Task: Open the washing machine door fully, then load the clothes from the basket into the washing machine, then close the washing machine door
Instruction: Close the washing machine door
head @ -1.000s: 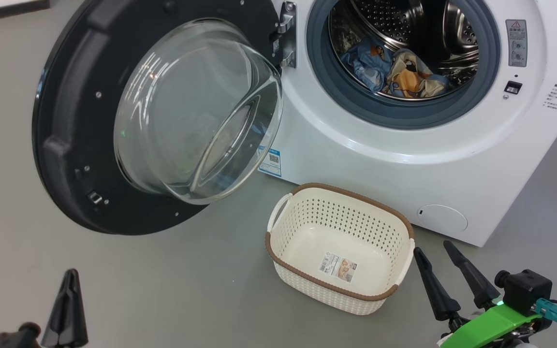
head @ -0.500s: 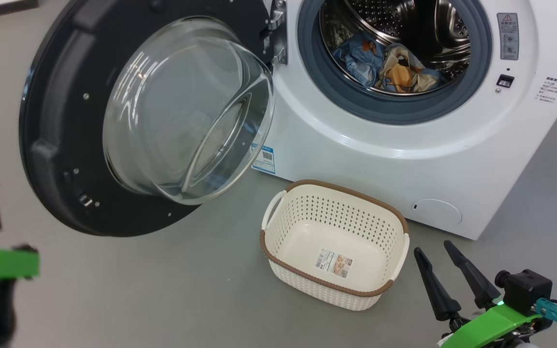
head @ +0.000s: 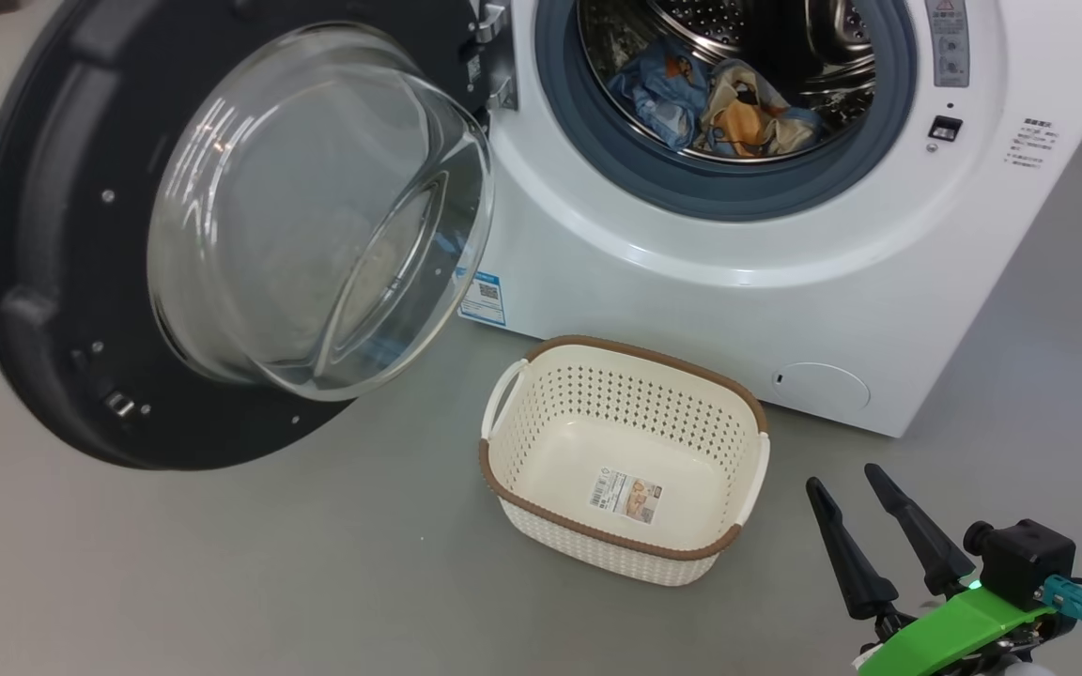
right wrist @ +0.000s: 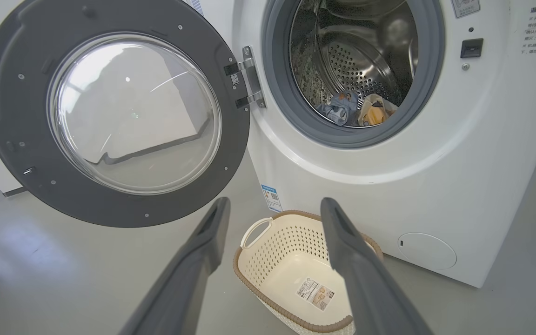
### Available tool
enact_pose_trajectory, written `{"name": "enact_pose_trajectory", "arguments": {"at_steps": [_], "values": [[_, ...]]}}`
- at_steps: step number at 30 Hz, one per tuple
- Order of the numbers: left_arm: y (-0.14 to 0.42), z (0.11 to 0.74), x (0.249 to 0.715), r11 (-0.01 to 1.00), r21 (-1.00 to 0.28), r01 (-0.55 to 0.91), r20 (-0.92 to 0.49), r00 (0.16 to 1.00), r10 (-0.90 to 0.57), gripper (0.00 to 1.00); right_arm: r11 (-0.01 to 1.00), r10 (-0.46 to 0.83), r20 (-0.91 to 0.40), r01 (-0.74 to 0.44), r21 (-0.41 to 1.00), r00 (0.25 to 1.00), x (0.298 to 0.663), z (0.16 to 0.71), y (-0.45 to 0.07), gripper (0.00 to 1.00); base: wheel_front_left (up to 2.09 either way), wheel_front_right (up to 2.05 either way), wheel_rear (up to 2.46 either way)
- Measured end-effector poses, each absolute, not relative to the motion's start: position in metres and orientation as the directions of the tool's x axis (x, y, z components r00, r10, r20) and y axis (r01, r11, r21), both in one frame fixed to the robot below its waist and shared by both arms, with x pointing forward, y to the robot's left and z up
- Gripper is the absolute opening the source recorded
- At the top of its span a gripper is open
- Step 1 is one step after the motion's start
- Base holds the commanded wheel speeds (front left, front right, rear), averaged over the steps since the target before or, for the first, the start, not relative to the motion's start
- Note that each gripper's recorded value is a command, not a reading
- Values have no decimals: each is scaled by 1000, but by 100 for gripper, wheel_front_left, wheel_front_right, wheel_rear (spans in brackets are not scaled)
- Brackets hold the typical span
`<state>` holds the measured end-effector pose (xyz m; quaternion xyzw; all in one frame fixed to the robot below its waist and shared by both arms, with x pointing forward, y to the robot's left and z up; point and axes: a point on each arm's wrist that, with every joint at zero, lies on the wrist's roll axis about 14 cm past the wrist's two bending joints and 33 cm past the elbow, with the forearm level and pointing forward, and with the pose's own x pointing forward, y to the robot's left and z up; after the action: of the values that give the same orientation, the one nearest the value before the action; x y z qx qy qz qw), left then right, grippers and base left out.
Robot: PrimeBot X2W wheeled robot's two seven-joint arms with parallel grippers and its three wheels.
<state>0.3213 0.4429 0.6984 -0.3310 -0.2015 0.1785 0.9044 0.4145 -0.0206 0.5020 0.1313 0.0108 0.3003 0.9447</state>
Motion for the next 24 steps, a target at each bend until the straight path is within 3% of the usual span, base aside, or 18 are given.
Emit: {"name": "enact_pose_trajectory", "arguments": {"at_steps": [13,24], "values": [[475,626,356,385,-880,-280,-70,876,477,0,826,511,49,-506,247,858,422,498,-50,100,0,0,0],[481,589,374,271,-902,-337,-179,861,475,0,848,473,42,-468,248,880,427,494,-67,100,0,0,0]]}}
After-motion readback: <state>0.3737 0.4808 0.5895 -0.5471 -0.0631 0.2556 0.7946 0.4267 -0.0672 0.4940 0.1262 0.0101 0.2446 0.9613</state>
